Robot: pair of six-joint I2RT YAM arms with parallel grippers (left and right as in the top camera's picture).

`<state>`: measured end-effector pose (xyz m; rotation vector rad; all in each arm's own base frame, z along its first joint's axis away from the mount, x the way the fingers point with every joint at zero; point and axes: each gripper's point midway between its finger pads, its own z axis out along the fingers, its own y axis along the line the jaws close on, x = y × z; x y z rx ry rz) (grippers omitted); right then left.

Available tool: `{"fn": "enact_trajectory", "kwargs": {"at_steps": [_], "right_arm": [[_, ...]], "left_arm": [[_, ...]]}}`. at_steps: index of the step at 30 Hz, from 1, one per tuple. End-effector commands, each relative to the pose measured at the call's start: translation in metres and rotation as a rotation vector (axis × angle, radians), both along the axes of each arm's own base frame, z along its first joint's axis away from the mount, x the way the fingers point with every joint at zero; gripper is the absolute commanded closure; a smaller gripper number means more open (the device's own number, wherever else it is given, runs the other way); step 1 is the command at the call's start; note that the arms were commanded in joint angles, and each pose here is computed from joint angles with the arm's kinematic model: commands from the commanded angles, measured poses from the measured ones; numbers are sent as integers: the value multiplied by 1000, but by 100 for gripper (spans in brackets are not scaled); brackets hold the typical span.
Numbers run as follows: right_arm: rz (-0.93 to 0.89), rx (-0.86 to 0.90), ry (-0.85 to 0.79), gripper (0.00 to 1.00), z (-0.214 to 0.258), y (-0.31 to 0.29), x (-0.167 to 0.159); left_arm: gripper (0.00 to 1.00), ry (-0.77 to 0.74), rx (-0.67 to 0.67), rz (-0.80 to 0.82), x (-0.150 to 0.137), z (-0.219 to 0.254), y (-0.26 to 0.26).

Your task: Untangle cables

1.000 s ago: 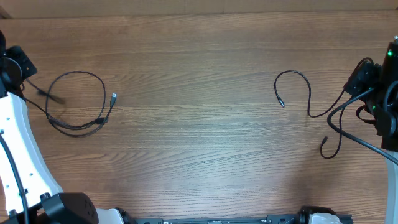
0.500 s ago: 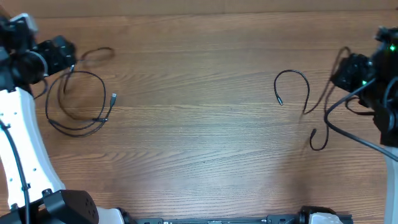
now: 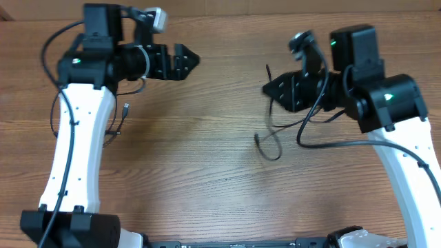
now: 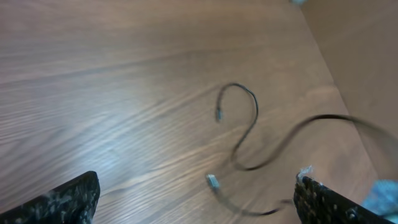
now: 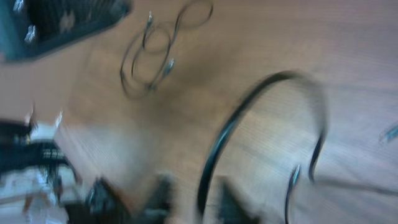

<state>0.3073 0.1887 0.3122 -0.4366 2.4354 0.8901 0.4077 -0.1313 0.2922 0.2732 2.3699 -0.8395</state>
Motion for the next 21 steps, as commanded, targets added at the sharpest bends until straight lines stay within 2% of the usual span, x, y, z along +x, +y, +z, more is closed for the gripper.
{"fn": "enact_trajectory", "kwargs": {"at_steps": [1, 3, 4, 7, 17, 20, 21], "right_arm": [[-6, -162, -49, 38, -9, -14, -5], [-224, -329, -6, 26, -25, -55, 7], [-343, -384, 16, 16, -29, -77, 11], [-551, -454, 53, 0, -33, -116, 17], [-706, -462, 138, 0, -38, -170, 14], [-724, -464, 149, 0, -39, -177, 13], [-730, -464, 152, 0, -39, -179, 13]], "left_arm": [[2, 48, -10, -69, 4, -20, -26], [2, 77, -6, -104, 2, -32, -41], [2, 89, -2, -120, 1, -38, -48], [1, 123, 23, -147, 0, -55, -63], [1, 225, 278, -141, 5, -139, -86], [8, 272, 291, -157, 0, -159, -97], [13, 339, 290, -109, -2, -173, -102]]}}
